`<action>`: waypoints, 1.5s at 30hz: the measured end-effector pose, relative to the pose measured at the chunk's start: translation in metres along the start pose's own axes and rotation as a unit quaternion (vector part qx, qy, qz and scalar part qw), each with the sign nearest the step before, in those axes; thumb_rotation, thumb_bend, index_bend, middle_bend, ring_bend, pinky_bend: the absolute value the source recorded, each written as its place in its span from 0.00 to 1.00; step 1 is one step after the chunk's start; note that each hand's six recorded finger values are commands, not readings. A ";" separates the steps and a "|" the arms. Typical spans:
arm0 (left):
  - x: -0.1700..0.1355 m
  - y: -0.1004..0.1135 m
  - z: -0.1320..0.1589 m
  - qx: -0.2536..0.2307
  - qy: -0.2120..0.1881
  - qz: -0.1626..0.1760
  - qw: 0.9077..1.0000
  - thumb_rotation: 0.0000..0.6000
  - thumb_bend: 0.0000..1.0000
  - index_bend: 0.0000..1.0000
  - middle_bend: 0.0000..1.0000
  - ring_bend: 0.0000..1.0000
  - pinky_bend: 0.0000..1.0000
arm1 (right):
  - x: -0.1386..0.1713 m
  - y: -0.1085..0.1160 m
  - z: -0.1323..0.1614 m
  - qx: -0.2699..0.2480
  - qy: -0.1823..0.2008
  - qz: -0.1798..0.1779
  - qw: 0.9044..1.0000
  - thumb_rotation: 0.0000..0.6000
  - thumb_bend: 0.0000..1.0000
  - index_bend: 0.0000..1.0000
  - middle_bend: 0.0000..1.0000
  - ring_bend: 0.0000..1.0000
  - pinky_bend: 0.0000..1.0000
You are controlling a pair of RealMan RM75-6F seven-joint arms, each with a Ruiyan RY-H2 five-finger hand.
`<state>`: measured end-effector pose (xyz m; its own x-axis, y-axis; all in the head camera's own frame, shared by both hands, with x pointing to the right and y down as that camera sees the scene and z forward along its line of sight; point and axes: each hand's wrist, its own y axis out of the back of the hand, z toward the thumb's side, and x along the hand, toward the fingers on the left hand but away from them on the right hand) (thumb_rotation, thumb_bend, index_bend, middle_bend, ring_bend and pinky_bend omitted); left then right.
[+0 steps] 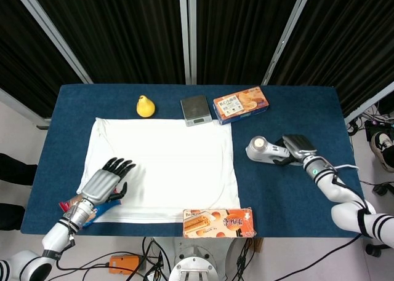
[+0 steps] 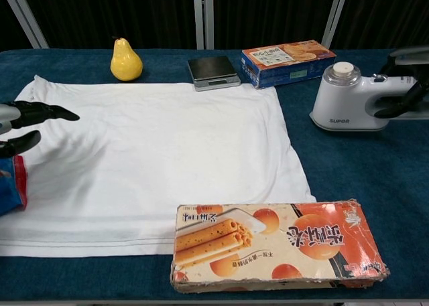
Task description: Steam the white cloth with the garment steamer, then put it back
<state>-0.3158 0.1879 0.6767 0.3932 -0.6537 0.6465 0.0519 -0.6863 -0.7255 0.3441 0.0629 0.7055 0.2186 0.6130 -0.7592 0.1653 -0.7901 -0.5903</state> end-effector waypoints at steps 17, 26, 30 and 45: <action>-0.029 0.020 -0.038 -0.038 0.066 0.043 0.996 0.00 0.53 0.06 0.04 0.00 0.00 | 0.005 -0.006 -0.010 0.027 -0.003 -0.044 0.999 1.00 0.10 0.10 0.29 0.15 0.20; -0.051 0.027 -0.068 -0.051 0.110 0.062 0.991 0.00 0.53 0.06 0.04 0.00 0.00 | 0.021 0.013 -0.024 0.052 -0.030 -0.080 0.995 1.00 0.08 0.00 0.03 0.00 0.02; -0.065 0.035 -0.086 -0.052 0.139 0.081 0.986 0.19 0.50 0.06 0.04 0.00 0.00 | 0.040 0.031 -0.029 0.071 -0.036 -0.128 0.989 1.00 0.08 0.00 0.02 0.00 0.02; -0.158 0.055 -0.139 -0.030 0.251 0.199 0.947 1.00 0.39 0.06 0.04 0.00 0.00 | 0.204 0.053 -0.074 0.055 -0.054 -0.316 0.946 1.00 0.08 0.00 0.02 0.00 0.04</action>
<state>-0.5028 0.2095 0.5674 -0.1164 -0.9230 0.3667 -0.0676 -0.3610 -0.9301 0.4682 0.1454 0.5395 0.0097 0.9639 -0.2661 0.1269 -0.2651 -0.9558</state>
